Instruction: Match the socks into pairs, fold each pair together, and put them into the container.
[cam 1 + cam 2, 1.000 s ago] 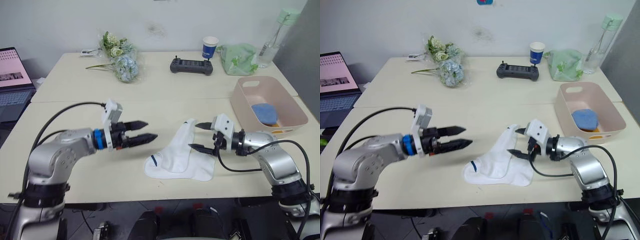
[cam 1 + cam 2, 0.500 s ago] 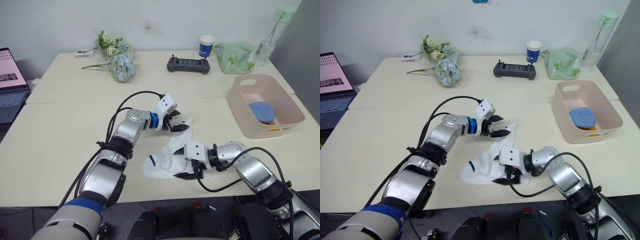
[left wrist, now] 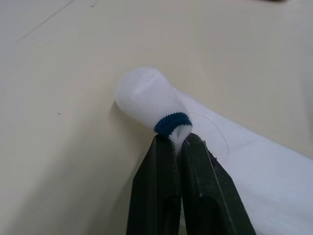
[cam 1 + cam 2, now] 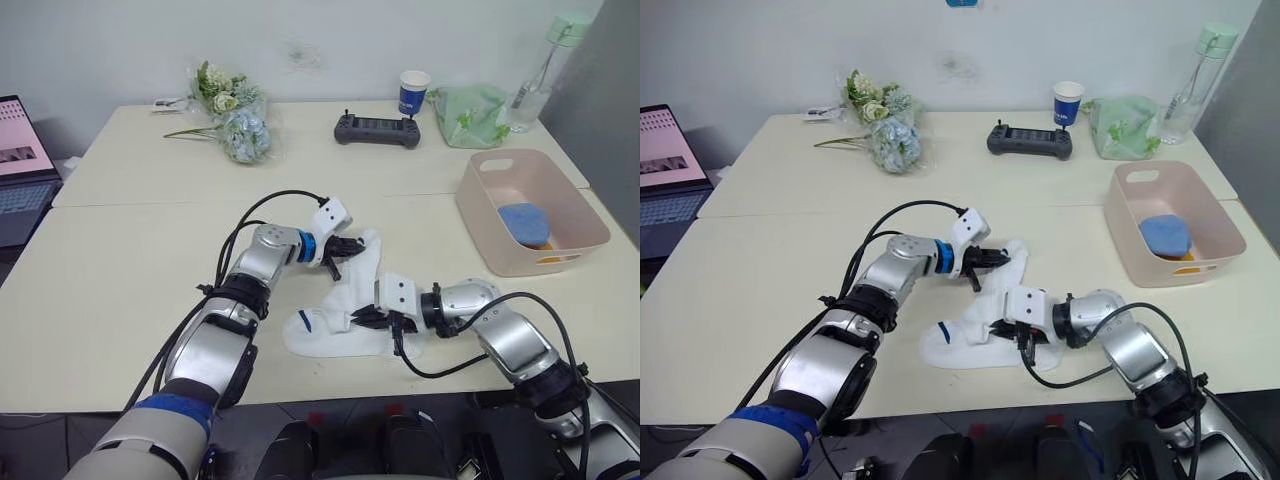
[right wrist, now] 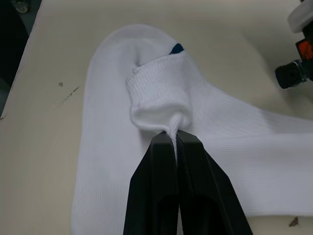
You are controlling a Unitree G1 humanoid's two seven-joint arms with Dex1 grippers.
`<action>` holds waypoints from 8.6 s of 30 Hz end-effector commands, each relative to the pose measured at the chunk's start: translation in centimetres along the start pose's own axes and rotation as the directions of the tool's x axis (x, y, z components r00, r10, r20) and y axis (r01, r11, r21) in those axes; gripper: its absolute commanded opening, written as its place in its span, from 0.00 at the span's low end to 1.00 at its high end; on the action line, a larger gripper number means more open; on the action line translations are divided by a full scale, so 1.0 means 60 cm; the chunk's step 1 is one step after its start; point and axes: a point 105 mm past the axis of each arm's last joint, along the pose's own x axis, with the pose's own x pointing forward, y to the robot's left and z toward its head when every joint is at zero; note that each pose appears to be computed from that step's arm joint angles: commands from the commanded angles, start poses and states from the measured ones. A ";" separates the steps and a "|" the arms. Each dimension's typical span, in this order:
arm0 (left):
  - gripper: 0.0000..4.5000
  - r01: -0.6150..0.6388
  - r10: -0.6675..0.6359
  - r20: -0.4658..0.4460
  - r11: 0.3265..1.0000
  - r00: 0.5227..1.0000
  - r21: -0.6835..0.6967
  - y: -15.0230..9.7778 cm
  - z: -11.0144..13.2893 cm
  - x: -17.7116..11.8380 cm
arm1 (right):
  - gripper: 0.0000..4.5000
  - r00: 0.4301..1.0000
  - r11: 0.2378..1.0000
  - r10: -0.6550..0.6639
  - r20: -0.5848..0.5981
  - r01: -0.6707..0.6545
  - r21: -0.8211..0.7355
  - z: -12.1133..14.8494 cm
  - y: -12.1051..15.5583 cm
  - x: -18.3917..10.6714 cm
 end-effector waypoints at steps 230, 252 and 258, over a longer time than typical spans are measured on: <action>0.01 0.201 -0.194 -0.097 0.977 0.976 0.067 -0.140 -0.073 -0.190 | 0.00 0.986 0.970 -0.144 -0.084 0.158 0.187 -0.056 -0.059 -0.105; 0.56 0.115 -0.111 0.121 0.993 0.987 -0.034 -0.118 0.005 -0.227 | 0.50 0.973 0.971 -0.193 0.123 0.172 0.166 0.038 -0.048 -0.115; 0.20 0.198 -0.213 0.082 0.967 0.974 0.159 -0.175 -0.017 -0.182 | 0.08 0.977 0.980 -0.166 0.134 0.149 0.133 0.019 -0.020 -0.064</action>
